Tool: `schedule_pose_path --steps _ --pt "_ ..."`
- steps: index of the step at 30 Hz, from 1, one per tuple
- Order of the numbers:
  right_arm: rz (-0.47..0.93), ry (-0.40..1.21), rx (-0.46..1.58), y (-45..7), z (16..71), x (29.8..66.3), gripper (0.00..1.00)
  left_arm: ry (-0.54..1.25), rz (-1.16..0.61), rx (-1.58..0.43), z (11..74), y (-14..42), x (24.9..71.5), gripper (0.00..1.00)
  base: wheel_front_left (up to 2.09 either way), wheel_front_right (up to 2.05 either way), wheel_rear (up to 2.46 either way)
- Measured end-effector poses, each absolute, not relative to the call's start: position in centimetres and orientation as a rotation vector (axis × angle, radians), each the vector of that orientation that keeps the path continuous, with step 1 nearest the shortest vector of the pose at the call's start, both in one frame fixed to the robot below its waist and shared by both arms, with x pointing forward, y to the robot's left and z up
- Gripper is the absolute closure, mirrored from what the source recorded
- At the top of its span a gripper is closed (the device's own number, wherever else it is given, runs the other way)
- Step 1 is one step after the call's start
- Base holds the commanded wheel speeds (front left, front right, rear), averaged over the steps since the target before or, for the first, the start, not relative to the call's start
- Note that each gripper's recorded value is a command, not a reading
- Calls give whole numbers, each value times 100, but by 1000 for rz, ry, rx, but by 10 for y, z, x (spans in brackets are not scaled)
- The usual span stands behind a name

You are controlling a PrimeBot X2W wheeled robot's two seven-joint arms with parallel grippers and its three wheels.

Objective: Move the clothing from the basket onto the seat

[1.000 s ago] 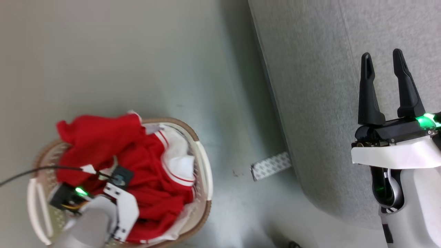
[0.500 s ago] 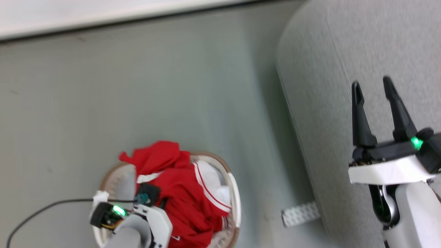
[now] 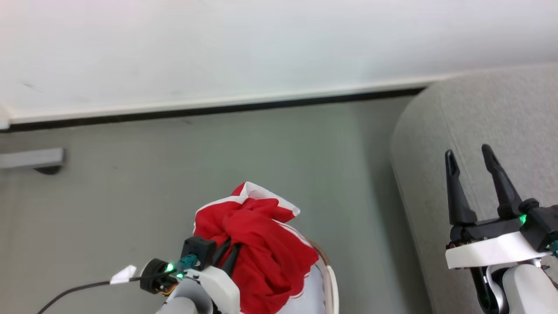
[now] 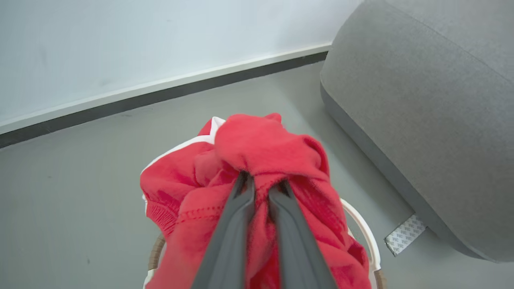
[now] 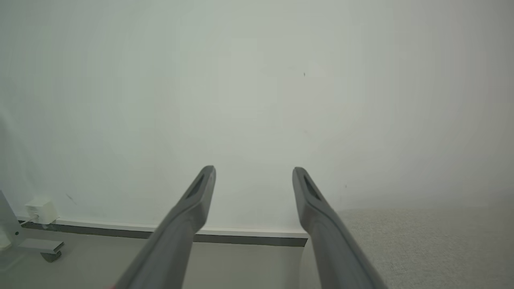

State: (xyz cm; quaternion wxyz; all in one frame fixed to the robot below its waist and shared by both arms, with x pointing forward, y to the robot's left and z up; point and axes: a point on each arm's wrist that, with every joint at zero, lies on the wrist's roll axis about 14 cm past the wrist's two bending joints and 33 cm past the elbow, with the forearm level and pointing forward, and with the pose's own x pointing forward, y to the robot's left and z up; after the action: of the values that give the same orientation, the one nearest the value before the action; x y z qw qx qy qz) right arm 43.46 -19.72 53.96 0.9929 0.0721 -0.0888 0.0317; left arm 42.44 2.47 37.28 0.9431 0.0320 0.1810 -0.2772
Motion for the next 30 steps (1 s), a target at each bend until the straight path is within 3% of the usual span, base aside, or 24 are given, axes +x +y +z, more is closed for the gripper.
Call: schedule_pose_path --steps 8,21,30 --pt "147 -206 160 -168 553 425 0 134 -474 -68 455 39 437 100 0 0 0" --pt "190 -221 186 -151 560 407 0 -214 -494 -153 575 35 436 100 0 0 0" --pt "212 -220 217 -142 560 404 0 -307 -507 -165 618 35 435 100 0 0 0"
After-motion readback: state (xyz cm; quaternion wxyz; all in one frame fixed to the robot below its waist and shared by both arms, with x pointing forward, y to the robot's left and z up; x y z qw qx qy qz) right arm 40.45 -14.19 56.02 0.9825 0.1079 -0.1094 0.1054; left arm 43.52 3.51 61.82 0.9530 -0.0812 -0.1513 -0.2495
